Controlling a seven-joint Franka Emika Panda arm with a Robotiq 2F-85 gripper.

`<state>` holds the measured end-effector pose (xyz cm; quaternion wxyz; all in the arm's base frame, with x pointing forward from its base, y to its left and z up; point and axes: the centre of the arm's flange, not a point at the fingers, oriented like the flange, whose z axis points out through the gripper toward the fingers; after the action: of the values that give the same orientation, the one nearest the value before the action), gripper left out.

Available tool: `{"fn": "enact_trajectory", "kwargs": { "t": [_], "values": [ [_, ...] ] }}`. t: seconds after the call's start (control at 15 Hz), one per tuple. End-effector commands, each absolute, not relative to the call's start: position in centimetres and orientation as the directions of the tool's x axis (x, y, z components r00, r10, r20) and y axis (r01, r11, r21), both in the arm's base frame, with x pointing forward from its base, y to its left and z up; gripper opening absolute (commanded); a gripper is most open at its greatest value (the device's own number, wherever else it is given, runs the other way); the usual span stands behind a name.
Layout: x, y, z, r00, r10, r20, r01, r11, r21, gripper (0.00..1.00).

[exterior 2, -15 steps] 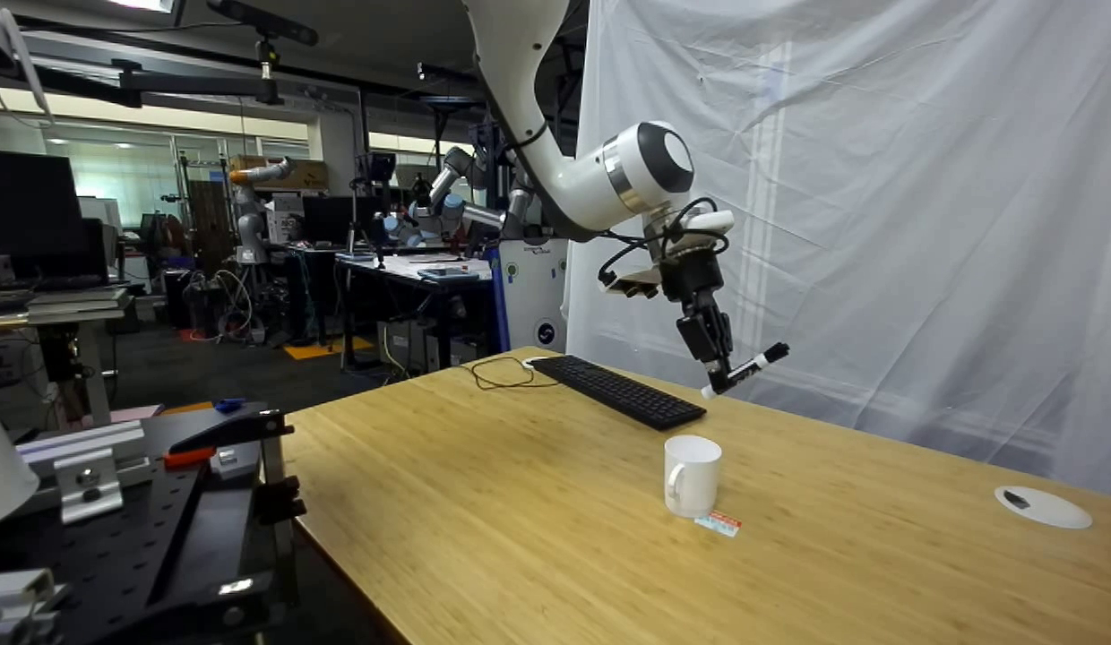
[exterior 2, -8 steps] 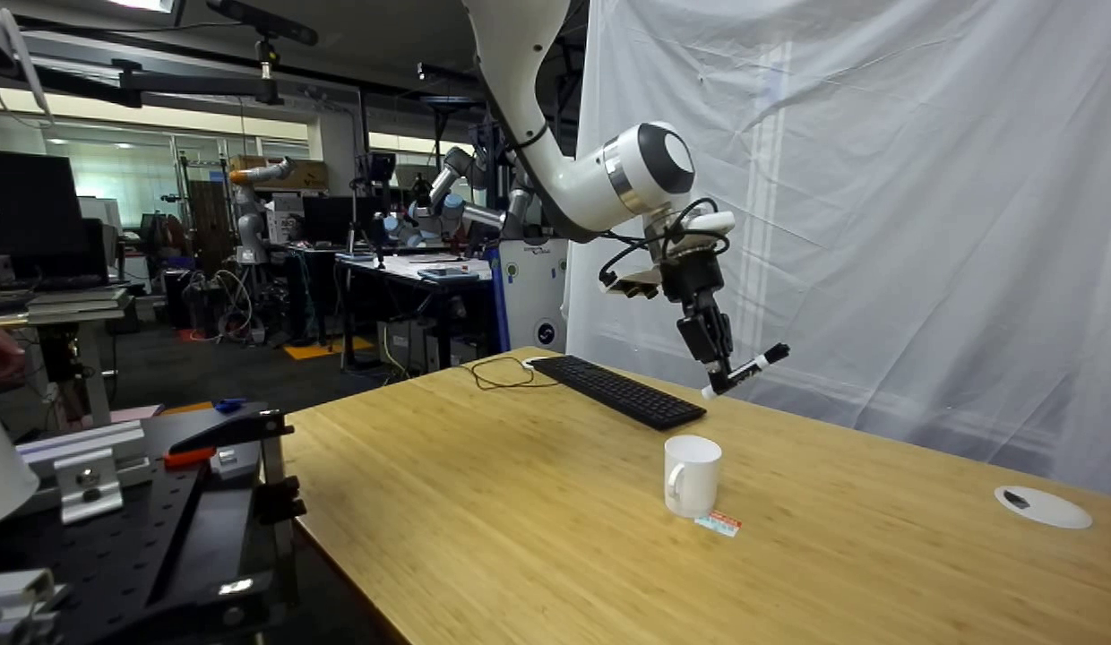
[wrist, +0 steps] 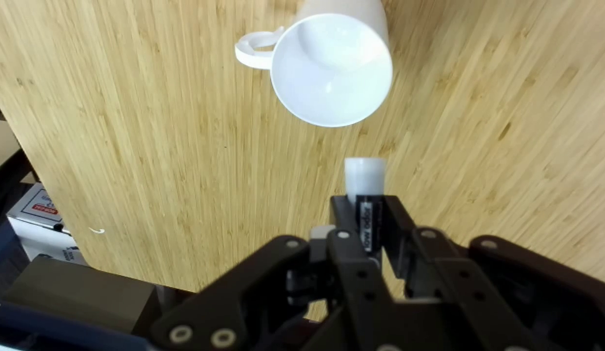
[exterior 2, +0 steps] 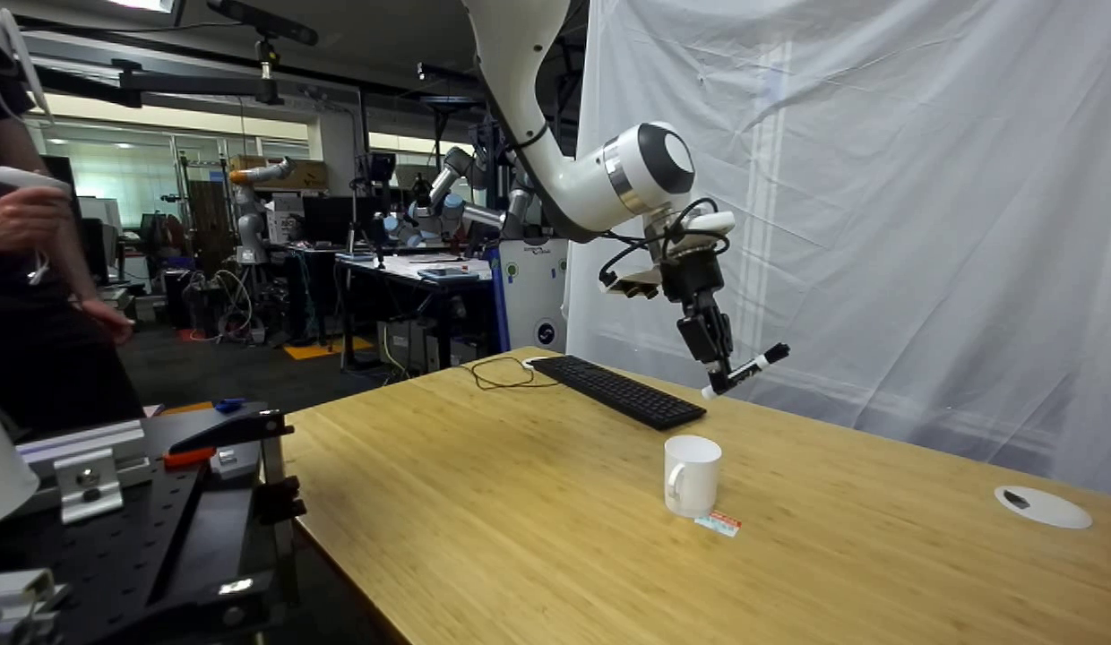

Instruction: Place the black marker inside the white mug

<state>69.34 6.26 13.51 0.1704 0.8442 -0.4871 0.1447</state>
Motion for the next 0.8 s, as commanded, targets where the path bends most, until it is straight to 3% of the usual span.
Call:
{"fn": "enact_trajectory", "kwargs": {
  "t": [0.0, 0.6, 0.67, 0.73],
  "values": [
    [69.34, 6.26, 13.52, 0.484, -0.773, 0.410, -0.872, -0.467, 0.147, 0.19],
    [69.34, 6.26, 13.52, 0.484, -0.773, 0.410, -0.872, -0.468, 0.147, 0.19],
    [69.34, 6.26, 13.51, 0.484, -0.773, 0.410, -0.872, -0.468, 0.147, 0.05],
    [68.91, 6.46, 13.36, 0.487, -0.770, 0.411, -0.869, -0.472, 0.147, 0.05]
  ]
}}
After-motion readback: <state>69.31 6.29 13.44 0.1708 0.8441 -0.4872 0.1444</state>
